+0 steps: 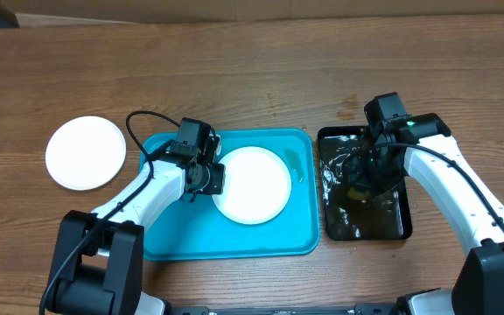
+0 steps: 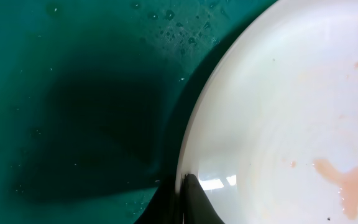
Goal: Clean dirty plates on tray and stack at the side
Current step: 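Return the sponge to the black tray and rub it in water, then scrub the white plate again with the sponge in right gripper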
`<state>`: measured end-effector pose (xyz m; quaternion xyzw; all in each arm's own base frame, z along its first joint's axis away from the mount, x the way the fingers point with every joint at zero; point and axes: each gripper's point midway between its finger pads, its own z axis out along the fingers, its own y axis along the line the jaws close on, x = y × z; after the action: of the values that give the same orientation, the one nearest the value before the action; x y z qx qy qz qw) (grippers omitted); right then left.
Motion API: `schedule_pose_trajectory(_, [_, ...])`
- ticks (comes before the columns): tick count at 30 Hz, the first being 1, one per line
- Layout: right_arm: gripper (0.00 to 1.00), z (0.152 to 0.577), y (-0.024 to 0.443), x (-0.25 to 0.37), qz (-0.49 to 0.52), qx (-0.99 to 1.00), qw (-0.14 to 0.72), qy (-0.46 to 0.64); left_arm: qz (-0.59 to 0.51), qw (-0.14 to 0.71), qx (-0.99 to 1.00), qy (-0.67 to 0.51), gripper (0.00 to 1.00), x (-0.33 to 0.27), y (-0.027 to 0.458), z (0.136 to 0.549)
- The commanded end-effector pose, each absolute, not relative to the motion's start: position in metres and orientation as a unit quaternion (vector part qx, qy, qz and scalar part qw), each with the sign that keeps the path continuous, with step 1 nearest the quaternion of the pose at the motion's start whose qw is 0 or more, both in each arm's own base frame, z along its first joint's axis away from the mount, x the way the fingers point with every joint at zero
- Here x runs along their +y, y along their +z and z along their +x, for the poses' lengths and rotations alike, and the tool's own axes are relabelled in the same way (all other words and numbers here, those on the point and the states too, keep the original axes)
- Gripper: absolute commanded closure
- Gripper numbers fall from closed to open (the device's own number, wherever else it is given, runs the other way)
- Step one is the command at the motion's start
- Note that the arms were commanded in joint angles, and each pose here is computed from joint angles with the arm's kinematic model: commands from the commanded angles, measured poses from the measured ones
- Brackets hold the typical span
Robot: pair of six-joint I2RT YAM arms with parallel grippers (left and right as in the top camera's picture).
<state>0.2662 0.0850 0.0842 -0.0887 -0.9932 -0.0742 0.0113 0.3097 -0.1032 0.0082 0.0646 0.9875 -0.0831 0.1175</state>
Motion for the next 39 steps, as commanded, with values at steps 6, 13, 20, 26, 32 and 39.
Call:
schedule_pose_trajectory(6, [0.96,0.268,0.088,0.094,-0.066,-0.993,0.004,-0.096,0.085,0.11,0.988,-0.074,0.96,-0.101,0.002,0.305])
schedule_pose_trajectory(13, [0.96,0.27,0.091,0.104,-0.063,-0.99,0.002,-0.125,0.082,0.11,0.988,-0.074,0.96,-0.101,0.003,0.305])
schedule_pose_trajectory(20, [0.96,0.269,0.09,0.104,-0.059,-0.99,0.005,-0.125,0.082,0.11,0.988,-0.074,0.96,-0.101,0.003,0.305])
schedule_pose_trajectory(26, [0.96,0.275,0.09,0.101,-0.057,-0.992,-0.01,-0.115,0.082,0.11,0.988,-0.074,0.95,-0.101,0.003,0.305])
schedule_pose_trajectory(32, [0.96,0.278,0.095,0.118,-0.052,-0.985,-0.01,-0.166,0.083,0.109,0.987,-0.087,0.96,-0.106,0.003,0.304])
schedule_pose_trajectory(39, [0.96,0.284,0.134,0.203,0.051,-0.93,-0.035,-0.362,0.08,0.116,0.986,-0.089,0.96,-0.107,0.004,0.308])
